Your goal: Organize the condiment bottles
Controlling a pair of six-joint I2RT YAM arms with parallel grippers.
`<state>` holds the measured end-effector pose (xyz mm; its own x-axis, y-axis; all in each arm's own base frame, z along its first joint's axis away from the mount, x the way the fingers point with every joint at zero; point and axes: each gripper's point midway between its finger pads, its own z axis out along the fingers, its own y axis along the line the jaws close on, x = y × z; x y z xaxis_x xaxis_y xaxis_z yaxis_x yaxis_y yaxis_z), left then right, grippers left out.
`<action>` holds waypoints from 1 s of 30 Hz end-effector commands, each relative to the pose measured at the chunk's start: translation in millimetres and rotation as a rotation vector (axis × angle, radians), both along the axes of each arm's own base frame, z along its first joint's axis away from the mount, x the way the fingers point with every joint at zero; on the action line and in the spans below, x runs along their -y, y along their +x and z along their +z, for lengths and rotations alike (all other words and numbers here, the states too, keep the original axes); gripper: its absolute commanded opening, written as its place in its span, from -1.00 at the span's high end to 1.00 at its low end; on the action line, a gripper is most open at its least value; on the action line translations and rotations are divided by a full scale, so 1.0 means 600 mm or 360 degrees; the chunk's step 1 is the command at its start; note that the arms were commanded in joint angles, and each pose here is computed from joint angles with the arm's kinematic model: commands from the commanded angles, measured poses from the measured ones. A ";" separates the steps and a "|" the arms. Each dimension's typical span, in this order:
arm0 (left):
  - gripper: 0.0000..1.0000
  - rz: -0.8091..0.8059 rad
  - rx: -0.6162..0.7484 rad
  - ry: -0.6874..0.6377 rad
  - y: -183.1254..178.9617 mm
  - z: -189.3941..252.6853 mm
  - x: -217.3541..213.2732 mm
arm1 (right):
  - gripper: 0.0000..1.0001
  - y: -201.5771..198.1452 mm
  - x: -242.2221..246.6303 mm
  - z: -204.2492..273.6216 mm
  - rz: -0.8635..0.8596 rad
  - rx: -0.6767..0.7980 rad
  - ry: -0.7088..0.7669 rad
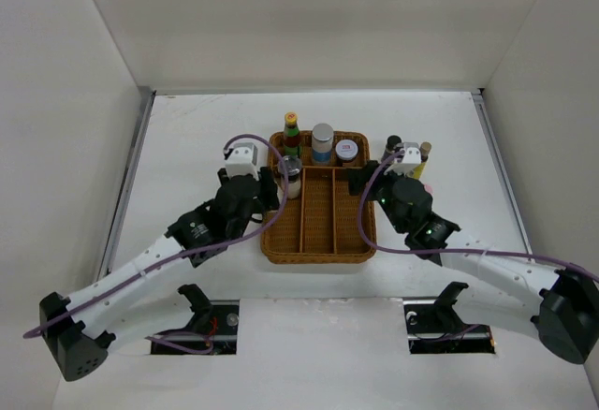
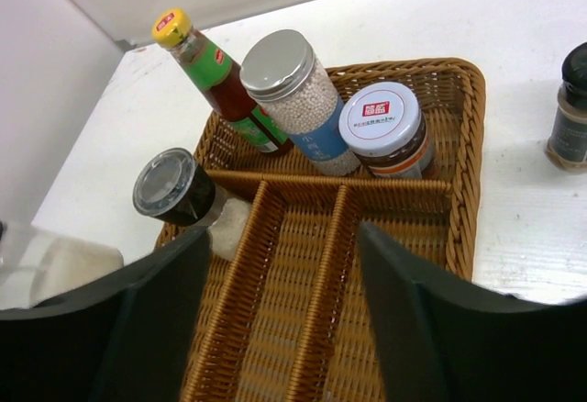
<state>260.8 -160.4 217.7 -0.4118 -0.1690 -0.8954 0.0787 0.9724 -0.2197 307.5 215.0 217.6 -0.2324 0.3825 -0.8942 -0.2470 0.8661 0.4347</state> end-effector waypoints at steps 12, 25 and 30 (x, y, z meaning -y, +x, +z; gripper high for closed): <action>0.12 -0.0277 0.0008 0.0082 0.008 -0.086 0.124 | -0.12 -0.014 0.055 0.061 -0.0166 0.0111 0.0094; 0.08 -0.0292 0.0021 0.0258 0.004 -0.112 0.098 | -0.63 -0.017 0.202 0.023 -0.0709 -0.0037 -0.0166; 0.10 -0.0267 0.0103 0.0235 -0.006 -0.068 0.077 | -0.63 -0.021 0.209 0.028 -0.0715 -0.0026 -0.0147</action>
<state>263.1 -221.3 167.0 -0.3912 -0.0022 -0.9203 0.2495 0.9623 -0.1083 296.2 99.0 223.8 -0.1093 0.3588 -0.9270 0.1407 0.9288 0.3429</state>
